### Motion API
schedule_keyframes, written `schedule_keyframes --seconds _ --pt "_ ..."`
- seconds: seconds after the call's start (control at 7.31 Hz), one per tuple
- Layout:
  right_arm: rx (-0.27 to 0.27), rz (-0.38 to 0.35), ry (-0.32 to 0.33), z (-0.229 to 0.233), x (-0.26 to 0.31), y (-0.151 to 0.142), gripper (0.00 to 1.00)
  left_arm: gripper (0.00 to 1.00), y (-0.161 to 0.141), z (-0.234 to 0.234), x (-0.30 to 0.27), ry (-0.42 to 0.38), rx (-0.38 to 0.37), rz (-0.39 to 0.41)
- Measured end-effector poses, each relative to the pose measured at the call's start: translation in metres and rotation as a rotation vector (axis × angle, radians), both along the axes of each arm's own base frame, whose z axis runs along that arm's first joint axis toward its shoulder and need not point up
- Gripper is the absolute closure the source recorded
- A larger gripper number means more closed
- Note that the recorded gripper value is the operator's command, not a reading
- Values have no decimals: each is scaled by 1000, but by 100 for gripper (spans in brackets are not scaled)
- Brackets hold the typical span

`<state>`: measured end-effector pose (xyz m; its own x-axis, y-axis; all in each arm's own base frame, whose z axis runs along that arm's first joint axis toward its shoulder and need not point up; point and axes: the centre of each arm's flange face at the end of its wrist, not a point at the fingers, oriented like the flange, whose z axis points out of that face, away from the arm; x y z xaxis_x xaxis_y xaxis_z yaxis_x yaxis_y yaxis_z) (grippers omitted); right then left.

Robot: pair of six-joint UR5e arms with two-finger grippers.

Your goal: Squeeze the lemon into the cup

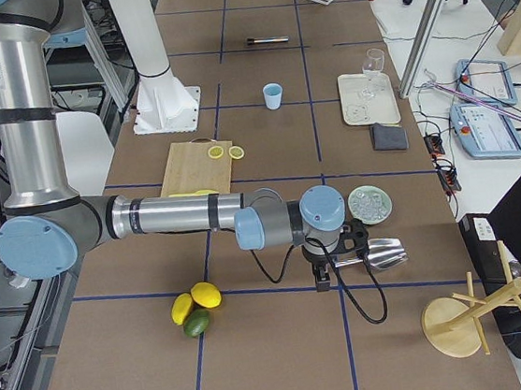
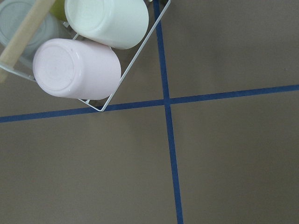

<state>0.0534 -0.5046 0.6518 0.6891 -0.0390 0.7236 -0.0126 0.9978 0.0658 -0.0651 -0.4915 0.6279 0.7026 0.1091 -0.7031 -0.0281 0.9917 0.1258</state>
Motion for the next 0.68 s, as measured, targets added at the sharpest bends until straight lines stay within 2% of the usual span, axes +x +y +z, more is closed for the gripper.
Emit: schedule_keyframes --seconds 0.68 --pt "-2 0 1 1 0 1 0 0 0 0 0 1 -2 -1"
